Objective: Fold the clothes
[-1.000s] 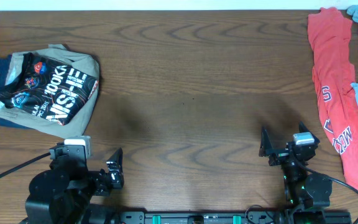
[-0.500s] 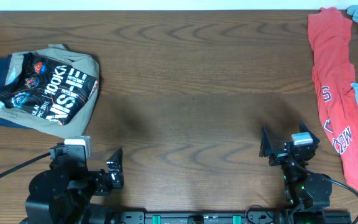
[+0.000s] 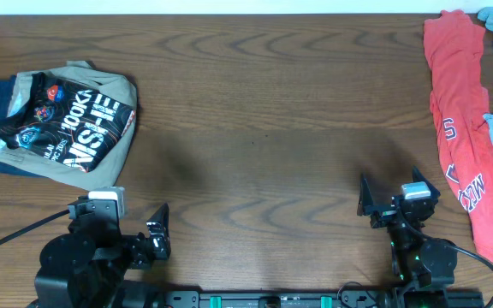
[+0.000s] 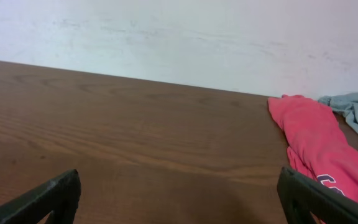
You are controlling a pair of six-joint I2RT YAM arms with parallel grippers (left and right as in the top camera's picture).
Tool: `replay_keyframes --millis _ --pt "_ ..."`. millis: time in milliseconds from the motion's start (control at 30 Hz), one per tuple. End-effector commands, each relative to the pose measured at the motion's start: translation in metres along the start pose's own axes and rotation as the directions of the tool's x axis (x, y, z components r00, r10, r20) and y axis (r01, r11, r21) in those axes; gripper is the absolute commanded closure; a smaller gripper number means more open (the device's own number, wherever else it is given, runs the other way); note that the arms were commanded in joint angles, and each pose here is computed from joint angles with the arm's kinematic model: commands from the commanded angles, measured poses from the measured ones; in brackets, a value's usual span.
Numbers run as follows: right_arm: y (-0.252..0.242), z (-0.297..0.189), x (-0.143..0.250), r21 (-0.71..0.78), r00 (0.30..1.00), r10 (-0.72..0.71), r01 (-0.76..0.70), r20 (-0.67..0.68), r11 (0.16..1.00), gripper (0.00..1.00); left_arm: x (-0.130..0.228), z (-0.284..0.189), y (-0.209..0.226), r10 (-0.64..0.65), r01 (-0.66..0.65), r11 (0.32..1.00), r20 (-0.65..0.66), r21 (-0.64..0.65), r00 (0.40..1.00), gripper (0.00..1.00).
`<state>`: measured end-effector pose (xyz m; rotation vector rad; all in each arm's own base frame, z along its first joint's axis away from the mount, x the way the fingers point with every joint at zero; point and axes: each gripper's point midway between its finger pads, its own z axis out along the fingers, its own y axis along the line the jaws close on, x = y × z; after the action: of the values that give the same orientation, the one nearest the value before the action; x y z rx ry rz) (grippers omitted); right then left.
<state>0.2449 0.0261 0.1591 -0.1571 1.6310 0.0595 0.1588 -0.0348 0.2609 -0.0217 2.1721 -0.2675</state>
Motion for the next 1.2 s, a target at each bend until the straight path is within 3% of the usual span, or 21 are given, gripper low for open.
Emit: replay_keyframes --millis 0,400,700,1167 --pt "0.000 0.000 0.001 0.000 1.000 -0.016 0.016 0.001 1.000 0.01 0.001 0.001 0.002 0.008 -0.008 1.000 -0.001 -0.011 1.000 0.02" --pt "0.000 0.000 0.001 0.000 1.000 -0.016 0.016 0.001 1.000 0.01 0.002 -0.001 0.002 0.014 -0.014 1.000 0.005 -0.011 1.000 0.02" --pt "0.000 0.000 0.001 0.000 1.000 -0.016 0.016 0.001 1.000 0.01 0.031 0.005 0.025 0.002 -0.002 0.995 -0.003 -0.102 1.000 0.02" --pt "0.000 0.000 0.001 0.000 1.000 -0.016 0.016 0.001 1.000 0.01 0.054 0.072 0.042 0.012 0.008 0.996 0.220 -0.087 0.975 0.02"
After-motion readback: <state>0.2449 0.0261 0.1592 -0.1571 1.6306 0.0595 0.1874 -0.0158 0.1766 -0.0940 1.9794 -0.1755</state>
